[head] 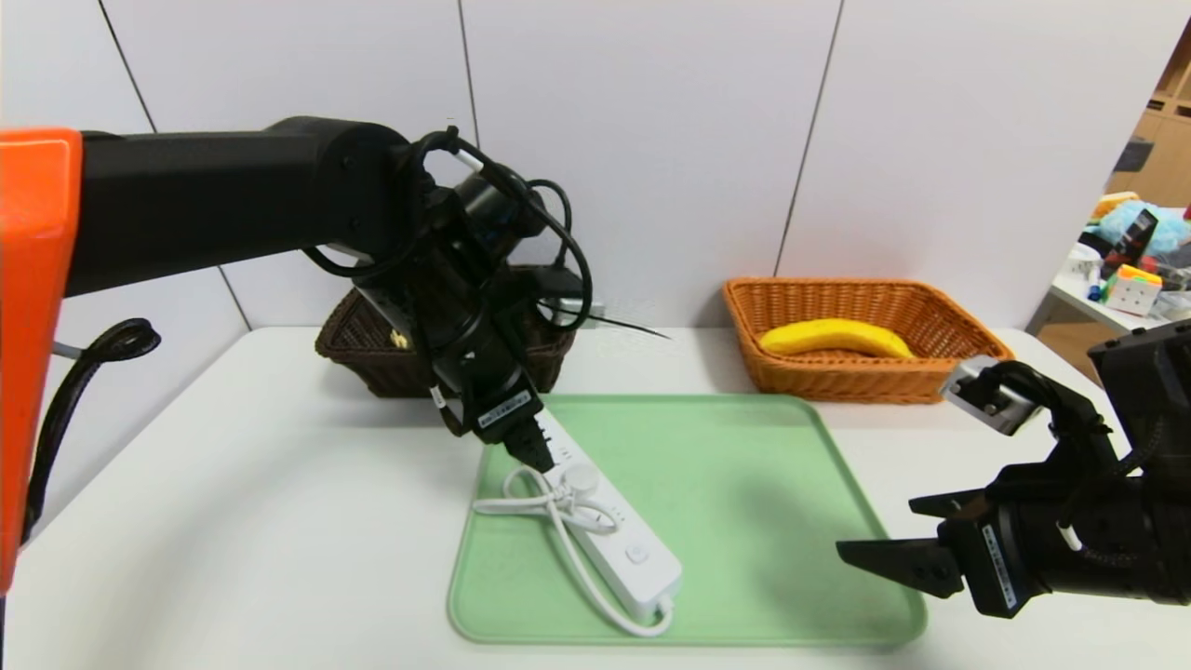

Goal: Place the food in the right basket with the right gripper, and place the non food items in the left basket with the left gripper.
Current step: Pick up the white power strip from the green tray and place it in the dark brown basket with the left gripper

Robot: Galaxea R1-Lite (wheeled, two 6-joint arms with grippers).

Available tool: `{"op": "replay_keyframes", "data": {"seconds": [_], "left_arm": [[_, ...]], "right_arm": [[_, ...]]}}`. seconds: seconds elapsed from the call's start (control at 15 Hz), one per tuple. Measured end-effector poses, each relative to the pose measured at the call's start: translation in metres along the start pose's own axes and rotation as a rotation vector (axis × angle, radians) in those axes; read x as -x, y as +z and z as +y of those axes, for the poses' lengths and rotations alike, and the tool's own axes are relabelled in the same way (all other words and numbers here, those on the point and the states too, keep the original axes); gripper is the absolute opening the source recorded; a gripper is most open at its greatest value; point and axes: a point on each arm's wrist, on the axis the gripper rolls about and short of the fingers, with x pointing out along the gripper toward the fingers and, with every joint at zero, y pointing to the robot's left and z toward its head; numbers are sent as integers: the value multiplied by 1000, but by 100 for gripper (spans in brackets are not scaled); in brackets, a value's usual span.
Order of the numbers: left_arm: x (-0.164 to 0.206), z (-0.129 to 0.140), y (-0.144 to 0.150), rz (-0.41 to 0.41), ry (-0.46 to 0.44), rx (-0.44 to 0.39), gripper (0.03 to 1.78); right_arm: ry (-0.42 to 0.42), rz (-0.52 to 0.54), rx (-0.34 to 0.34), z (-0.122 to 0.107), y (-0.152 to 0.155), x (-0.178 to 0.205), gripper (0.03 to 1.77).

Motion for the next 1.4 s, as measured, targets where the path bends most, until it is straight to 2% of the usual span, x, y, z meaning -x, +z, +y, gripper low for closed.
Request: {"op": "replay_keyframes", "data": {"seconds": [0.27,0.4,0.6,1.0,1.4], "left_arm": [[-22,6,1,-61,-109,-283,169],[-33,6,1,-88,-157,-392,169],[-40,2,3,-151,-243,-454,169],[-44,-15,11,-221,-329,-584,169],[-49,-26,12,-222,-380,-711,169]], "right_arm": [[-4,10,-6,-1,-5,0,170],[-6,-4,-4,-2,-8,-2,170],[-6,-11,-4,-3,-16,-4,170],[-4,-17,-5,-1,-23,2,170],[-2,-27,-4,1,-30,9,170]]}}
